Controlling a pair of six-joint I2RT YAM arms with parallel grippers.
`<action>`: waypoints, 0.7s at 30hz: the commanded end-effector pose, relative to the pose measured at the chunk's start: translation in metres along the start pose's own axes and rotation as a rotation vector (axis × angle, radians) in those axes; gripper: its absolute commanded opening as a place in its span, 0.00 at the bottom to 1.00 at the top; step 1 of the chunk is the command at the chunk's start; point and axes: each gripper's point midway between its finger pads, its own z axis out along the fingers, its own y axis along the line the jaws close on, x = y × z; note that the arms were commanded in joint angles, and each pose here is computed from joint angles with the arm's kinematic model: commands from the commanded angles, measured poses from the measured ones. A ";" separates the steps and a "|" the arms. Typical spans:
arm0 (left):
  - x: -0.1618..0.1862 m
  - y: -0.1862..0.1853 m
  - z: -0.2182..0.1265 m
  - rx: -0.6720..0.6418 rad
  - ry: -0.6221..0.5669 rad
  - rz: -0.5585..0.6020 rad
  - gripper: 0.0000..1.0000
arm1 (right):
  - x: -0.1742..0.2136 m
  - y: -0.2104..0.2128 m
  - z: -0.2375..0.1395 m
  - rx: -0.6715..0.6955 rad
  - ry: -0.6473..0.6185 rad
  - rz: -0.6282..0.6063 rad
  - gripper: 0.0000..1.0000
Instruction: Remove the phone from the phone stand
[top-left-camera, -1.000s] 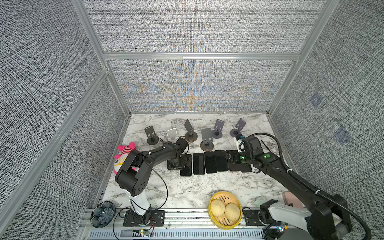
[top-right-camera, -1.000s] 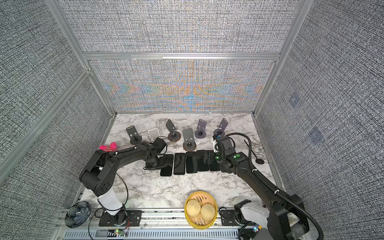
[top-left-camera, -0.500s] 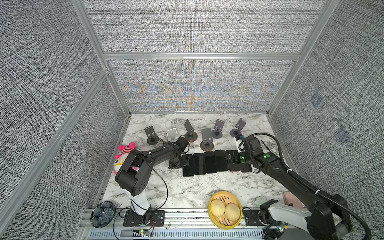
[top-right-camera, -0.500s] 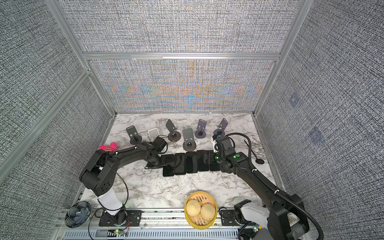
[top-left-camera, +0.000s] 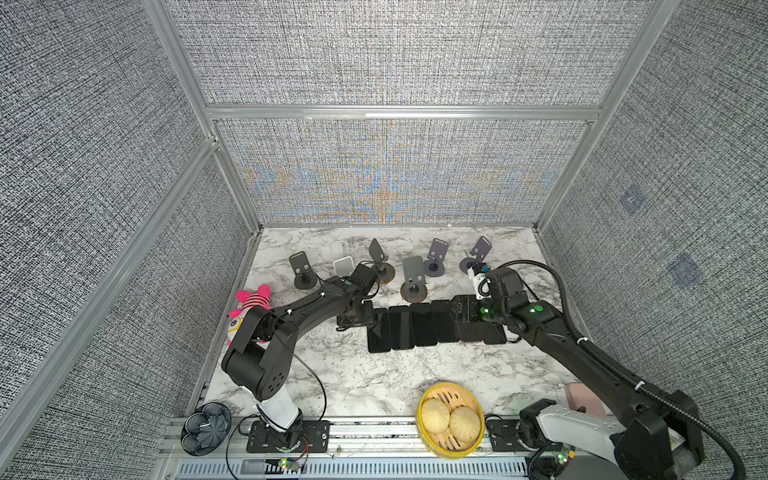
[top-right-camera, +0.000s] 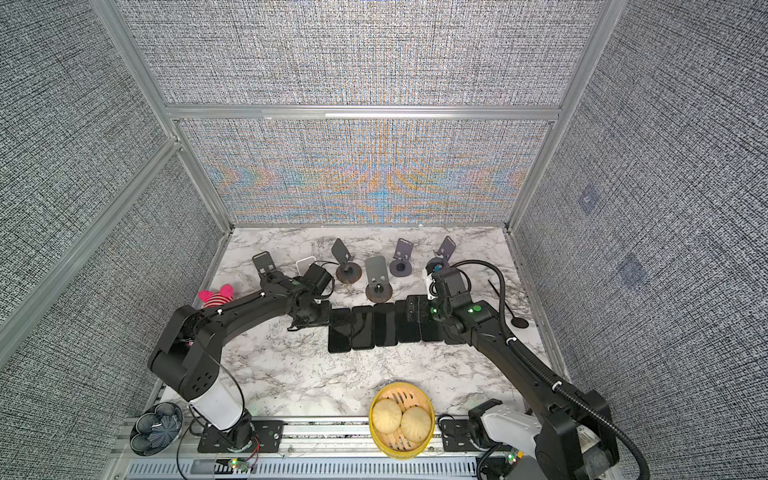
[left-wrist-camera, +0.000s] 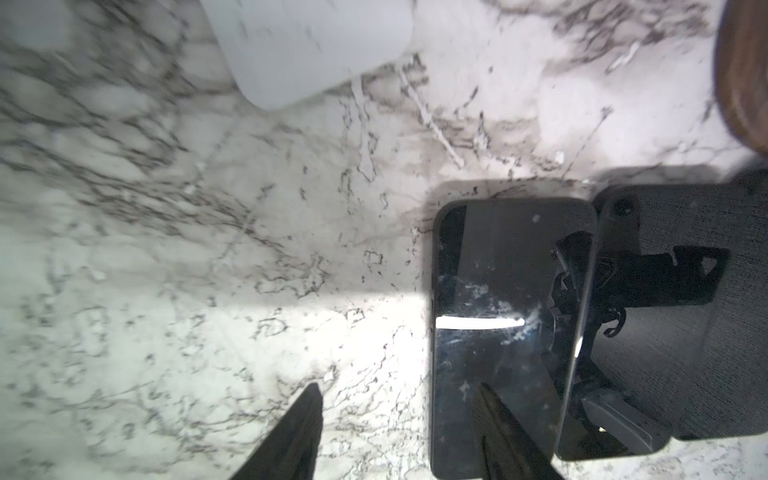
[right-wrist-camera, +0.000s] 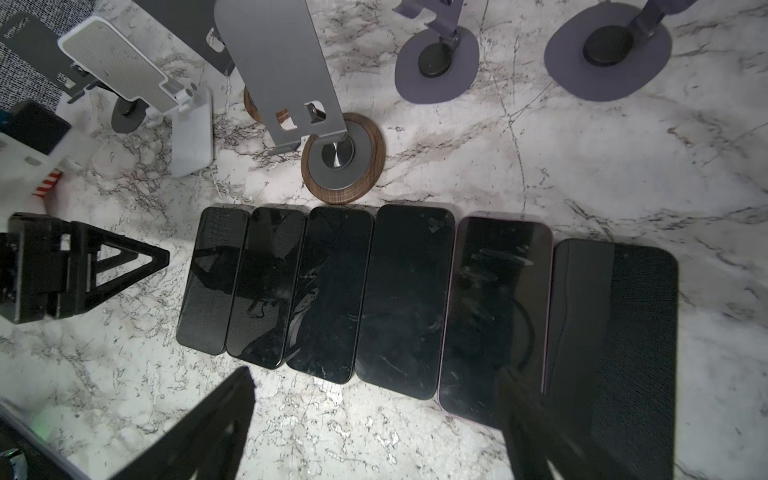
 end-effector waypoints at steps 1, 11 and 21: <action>-0.011 0.021 -0.023 -0.103 -0.064 0.056 0.77 | -0.006 -0.015 -0.008 0.090 -0.035 -0.024 0.93; -0.069 0.113 -0.096 -0.433 -0.438 -0.050 0.98 | -0.021 -0.093 -0.020 0.384 -0.171 -0.070 0.99; -0.102 0.184 -0.102 -0.616 -0.740 -0.141 0.98 | -0.021 -0.166 -0.004 0.592 -0.316 -0.056 0.99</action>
